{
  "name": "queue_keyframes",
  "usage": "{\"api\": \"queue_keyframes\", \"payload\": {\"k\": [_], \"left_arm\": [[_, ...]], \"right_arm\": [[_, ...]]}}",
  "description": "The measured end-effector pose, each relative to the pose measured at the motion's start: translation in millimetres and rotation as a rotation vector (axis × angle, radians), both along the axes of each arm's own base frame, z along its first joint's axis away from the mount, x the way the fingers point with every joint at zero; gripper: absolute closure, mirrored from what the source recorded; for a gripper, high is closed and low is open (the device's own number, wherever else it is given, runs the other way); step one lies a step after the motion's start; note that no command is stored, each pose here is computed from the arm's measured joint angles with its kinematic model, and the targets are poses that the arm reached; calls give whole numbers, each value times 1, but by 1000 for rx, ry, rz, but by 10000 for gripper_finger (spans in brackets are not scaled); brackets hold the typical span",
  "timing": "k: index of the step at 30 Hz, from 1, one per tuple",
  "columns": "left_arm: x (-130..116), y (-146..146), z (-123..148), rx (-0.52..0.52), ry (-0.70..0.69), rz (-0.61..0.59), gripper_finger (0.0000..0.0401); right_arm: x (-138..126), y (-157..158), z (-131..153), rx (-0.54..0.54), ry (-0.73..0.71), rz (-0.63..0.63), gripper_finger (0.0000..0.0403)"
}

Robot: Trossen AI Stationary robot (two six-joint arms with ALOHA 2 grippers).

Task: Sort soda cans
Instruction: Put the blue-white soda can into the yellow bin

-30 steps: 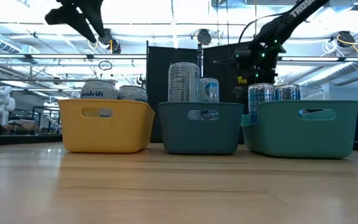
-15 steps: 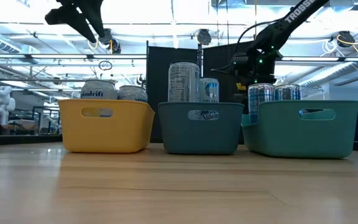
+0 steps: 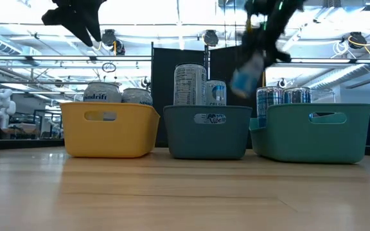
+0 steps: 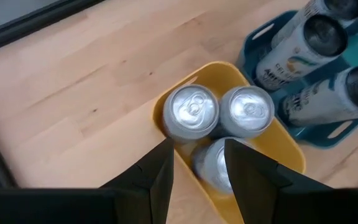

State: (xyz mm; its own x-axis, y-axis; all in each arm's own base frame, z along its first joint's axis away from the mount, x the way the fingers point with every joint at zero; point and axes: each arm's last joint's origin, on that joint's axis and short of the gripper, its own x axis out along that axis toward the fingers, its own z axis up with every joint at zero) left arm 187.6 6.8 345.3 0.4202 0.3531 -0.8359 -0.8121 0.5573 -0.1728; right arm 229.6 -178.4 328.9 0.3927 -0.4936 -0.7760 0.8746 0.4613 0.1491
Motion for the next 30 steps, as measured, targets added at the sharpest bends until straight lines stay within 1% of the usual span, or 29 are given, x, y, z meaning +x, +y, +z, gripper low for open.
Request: {"api": "queue_keyframes", "payload": {"k": [3,7,9,11,16,18,21,26,28,30], "left_arm": [[-1,0,0,20,21,-39,248],[-8,1,2,45,41,-33,248],[-14,1,3,55,53,-48,248],[-18,1,6,61,43,-60,248],[-32,1,13,78,12,-99,248],[-37,1,16,76,-2,-122,248],[-45,0,19,65,-18,-160,248],[-55,0,22,54,-24,-213,248],[-59,-1,21,53,-7,-220,248],[-62,0,21,52,12,-223,248]], "right_arm": [[2,30,34,-42,-167,96,123],[11,79,61,-90,-338,262,121],[18,104,70,-105,-422,341,121],[28,129,78,-135,-506,394,120],[61,180,81,-195,-652,507,119],[76,197,74,-199,-655,539,119],[102,219,67,-184,-594,556,118],[151,253,67,-184,-428,587,118],[170,264,63,-166,-341,604,118],[188,272,58,-133,-283,600,118]]}}
